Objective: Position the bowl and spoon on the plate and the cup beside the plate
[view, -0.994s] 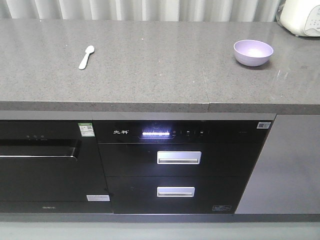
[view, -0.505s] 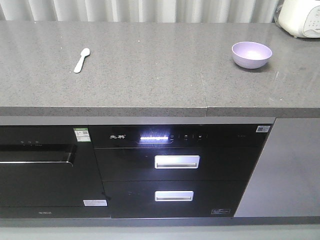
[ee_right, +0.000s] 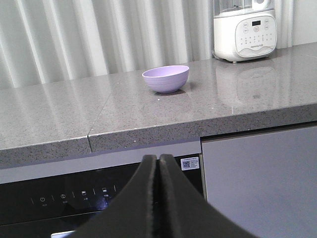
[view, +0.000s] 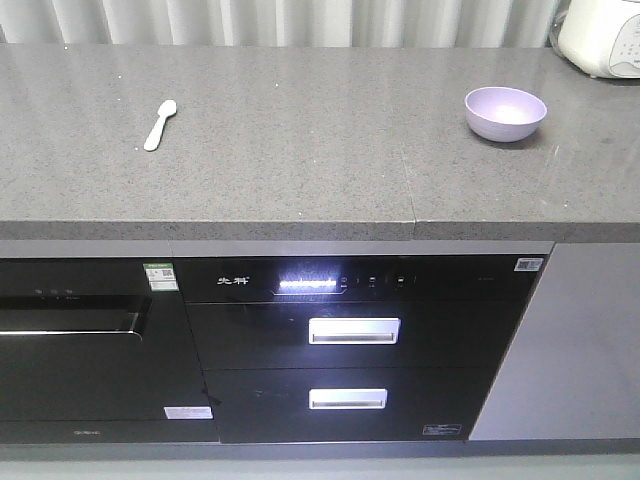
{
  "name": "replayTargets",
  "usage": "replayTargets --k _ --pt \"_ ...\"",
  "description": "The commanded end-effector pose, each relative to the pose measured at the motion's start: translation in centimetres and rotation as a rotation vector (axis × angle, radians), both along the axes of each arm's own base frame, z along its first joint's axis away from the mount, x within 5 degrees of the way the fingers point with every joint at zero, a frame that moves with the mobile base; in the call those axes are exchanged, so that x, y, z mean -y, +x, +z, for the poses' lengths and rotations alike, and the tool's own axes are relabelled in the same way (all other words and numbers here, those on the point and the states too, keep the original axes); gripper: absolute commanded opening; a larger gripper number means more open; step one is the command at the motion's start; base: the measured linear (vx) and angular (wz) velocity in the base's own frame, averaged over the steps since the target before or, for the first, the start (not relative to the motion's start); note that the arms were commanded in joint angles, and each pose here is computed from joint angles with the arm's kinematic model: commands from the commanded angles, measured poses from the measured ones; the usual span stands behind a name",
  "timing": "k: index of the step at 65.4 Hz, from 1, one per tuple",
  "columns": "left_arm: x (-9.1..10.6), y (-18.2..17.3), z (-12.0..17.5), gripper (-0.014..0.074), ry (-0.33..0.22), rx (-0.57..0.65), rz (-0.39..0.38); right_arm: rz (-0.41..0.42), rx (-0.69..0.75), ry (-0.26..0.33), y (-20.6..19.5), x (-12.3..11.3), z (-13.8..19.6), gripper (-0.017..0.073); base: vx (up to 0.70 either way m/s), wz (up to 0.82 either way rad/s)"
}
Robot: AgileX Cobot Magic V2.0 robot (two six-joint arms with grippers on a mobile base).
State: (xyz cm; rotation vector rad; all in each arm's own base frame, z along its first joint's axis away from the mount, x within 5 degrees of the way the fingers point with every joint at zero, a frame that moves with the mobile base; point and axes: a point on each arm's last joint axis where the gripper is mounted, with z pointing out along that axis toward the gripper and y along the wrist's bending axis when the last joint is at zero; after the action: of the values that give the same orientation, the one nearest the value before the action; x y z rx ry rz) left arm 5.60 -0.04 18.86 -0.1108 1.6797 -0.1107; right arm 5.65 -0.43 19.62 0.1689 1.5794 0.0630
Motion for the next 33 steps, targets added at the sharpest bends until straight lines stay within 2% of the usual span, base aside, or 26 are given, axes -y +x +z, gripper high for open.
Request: replayTargets --k 1,33 --pt "0.03 0.11 -0.37 -0.0006 -0.01 0.046 -0.004 0.007 0.073 -0.015 -0.05 -0.08 0.64 0.0015 0.03 0.0" --pt "0.03 0.11 -0.37 -0.0006 -0.01 0.046 -0.004 0.007 0.073 -0.015 -0.05 -0.08 0.64 0.0015 0.03 0.0"
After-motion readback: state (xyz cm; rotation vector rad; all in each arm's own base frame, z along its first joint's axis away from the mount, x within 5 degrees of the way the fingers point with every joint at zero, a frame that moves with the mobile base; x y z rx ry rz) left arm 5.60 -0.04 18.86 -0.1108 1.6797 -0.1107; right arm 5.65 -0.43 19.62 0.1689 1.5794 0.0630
